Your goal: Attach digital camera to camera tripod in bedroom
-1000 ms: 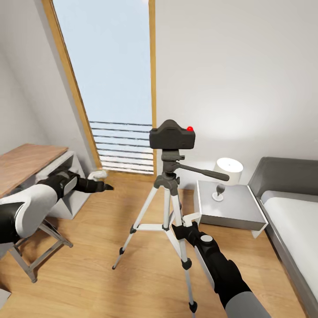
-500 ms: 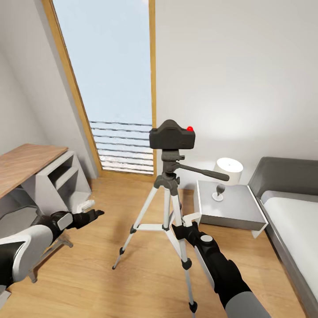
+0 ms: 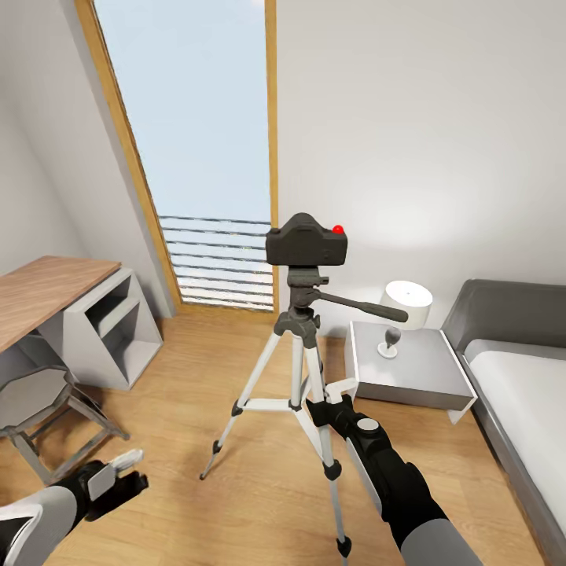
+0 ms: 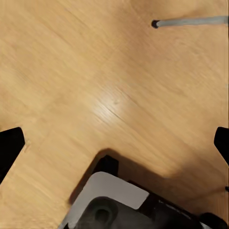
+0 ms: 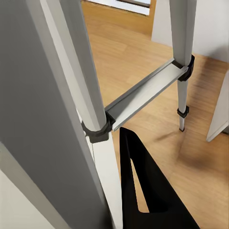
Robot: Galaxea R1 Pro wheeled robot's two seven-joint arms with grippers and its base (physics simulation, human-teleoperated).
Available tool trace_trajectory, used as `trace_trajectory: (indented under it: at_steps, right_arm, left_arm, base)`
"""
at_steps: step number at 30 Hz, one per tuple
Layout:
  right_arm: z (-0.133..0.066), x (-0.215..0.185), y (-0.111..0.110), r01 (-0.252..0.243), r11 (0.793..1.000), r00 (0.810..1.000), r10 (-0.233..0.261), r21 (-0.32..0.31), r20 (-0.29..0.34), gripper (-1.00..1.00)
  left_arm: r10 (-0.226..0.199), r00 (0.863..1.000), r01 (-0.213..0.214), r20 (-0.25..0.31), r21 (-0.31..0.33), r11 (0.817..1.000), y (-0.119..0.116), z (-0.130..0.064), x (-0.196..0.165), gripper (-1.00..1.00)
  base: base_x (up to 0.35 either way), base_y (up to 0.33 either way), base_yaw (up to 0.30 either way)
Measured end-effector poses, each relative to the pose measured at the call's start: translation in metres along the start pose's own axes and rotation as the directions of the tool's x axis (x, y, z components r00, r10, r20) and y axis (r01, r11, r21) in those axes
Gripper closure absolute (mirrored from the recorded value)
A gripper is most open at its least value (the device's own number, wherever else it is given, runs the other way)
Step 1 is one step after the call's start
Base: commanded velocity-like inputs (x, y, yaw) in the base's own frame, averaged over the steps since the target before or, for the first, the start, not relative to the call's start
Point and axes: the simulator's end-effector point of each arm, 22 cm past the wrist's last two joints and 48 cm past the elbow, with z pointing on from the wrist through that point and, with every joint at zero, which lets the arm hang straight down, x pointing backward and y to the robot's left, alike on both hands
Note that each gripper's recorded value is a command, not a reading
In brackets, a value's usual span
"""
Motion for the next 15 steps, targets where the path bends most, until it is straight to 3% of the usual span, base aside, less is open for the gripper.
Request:
trace_trajectory:
  at_steps: [5,9,15]
  right_arm:
    - [0.000,0.000,0.000,0.000,1.000,1.000,0.000,0.000,-0.001,1.00]
    - [0.000,0.000,-0.001,0.000,1.000,1.000,0.000,0.001,-0.002,1.00]
    - [0.000,0.001,-0.002,-0.001,1.000,1.000,0.001,0.001,-0.003,1.00]
  left_arm:
    - [0.006,0.993,-0.027,-0.115,-0.185,0.982,0.074,0.017,0.089,-1.00]
    - [0.006,0.988,-0.047,-0.156,-0.257,0.965,0.112,0.023,0.145,-1.00]
    - [0.015,0.989,-0.059,-0.147,-0.300,0.952,0.141,0.026,0.200,-1.00]
  base:
    - [0.000,0.000,0.000]
    - [0.000,0.000,0.000]
    - [0.000,0.000,0.000]
